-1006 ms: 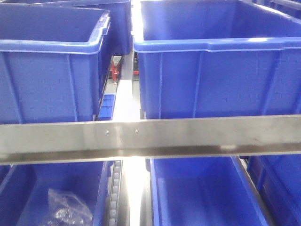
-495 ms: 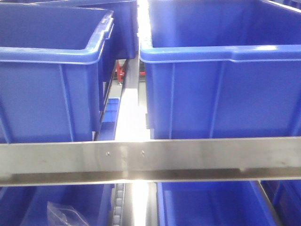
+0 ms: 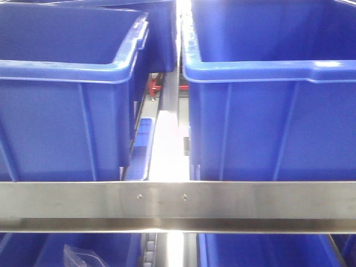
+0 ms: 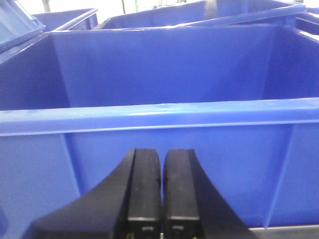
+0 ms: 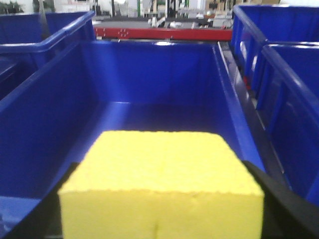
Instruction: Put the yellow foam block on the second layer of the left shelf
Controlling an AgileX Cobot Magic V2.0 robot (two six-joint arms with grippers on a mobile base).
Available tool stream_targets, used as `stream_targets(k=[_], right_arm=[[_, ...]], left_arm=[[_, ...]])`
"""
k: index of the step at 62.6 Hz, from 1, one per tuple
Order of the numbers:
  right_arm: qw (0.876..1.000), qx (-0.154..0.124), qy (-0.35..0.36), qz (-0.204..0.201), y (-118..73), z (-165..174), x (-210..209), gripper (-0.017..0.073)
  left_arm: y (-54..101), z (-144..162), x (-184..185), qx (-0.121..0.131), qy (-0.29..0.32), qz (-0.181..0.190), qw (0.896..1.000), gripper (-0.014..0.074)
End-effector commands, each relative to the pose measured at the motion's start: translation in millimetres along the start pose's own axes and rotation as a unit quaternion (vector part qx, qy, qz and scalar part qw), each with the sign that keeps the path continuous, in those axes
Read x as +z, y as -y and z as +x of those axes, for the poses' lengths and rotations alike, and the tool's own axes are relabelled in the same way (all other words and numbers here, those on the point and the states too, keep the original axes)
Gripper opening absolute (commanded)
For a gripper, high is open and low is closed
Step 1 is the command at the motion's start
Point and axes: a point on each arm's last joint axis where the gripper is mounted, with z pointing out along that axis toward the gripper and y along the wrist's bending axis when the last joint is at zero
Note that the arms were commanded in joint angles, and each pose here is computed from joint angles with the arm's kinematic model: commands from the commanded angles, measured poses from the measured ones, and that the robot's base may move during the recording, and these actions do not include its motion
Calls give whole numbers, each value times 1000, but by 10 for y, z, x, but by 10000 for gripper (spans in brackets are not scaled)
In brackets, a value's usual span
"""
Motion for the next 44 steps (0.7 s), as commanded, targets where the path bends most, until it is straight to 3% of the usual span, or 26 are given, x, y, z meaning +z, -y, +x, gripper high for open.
stream_targets(k=[1,27,44], right_arm=[[999,-9,40,-7,-28,-262,164,501],[999,-9,-46,-8,-50,-277,1327,501],[998,-9,-54,-8,-66,-394,1753,501]], left_arm=[[0,-1,-7,-5,37,-1,999,124],[0,-1,-7,-5,37,-1,999,124],[0,-1,-7,-5,37,-1,999,124]])
